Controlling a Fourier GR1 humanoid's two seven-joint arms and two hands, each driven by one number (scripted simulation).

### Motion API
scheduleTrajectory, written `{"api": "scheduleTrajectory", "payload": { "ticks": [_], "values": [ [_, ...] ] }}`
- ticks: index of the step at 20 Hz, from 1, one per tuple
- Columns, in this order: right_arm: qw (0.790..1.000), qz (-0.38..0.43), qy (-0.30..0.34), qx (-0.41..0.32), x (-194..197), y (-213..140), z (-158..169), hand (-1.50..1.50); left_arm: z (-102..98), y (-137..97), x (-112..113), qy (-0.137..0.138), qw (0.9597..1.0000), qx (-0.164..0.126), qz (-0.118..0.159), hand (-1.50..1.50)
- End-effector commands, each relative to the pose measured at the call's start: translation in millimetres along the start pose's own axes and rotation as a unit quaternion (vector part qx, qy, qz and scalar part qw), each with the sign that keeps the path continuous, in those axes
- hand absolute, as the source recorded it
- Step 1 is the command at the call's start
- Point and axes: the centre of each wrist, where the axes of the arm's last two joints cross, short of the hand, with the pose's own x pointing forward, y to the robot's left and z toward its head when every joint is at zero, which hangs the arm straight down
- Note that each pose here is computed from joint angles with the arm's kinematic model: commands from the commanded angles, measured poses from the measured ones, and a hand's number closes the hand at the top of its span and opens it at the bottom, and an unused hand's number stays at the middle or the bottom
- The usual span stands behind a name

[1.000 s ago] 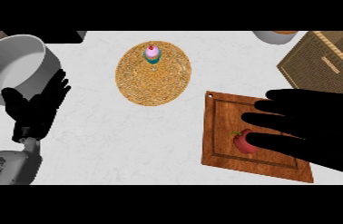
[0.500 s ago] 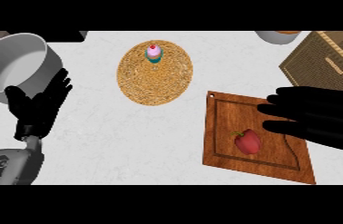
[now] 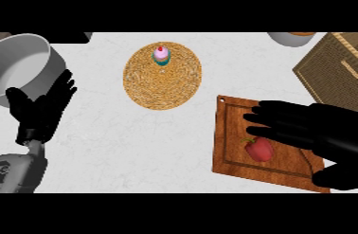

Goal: Pick the bell pepper from the cutting board and place it in the basket

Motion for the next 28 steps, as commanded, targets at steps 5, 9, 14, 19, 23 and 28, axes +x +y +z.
{"api": "scheduleTrajectory", "payload": {
  "ticks": [5, 9, 14, 19, 23, 28],
  "values": [
    [0.999, -0.039, -0.029, -0.003, -54, 51, -27, -1.5, -1, 15, -6, -0.003, 0.9999, 0.011, -0.002, 0.0],
    [0.999, -0.001, 0.0, 0.038, -55, 66, -53, -1.5, -8, -7, 8, -0.003, 1.0, -0.006, -0.006, 0.0],
    [0.997, 0.017, 0.019, 0.069, -49, 78, -63, -1.5, -11, 12, -14, -0.007, 0.9999, 0.005, -0.007, 0.0],
    [0.997, 0.02, 0.015, 0.069, -62, 91, -70, -1.5, -5, 23, 10, -0.001, 1.0, -0.003, 0.003, 0.0],
    [0.998, 0.013, -0.002, 0.063, -72, 75, -52, -1.5, 0, -11, 4, 0.002, 1.0, 0.003, 0.003, 0.0],
    [0.996, -0.013, -0.02, 0.08, -71, 87, -30, -1.5, 9, 18, -6, 0.001, 1.0, 0.003, 0.001, 0.0]
  ]
}}
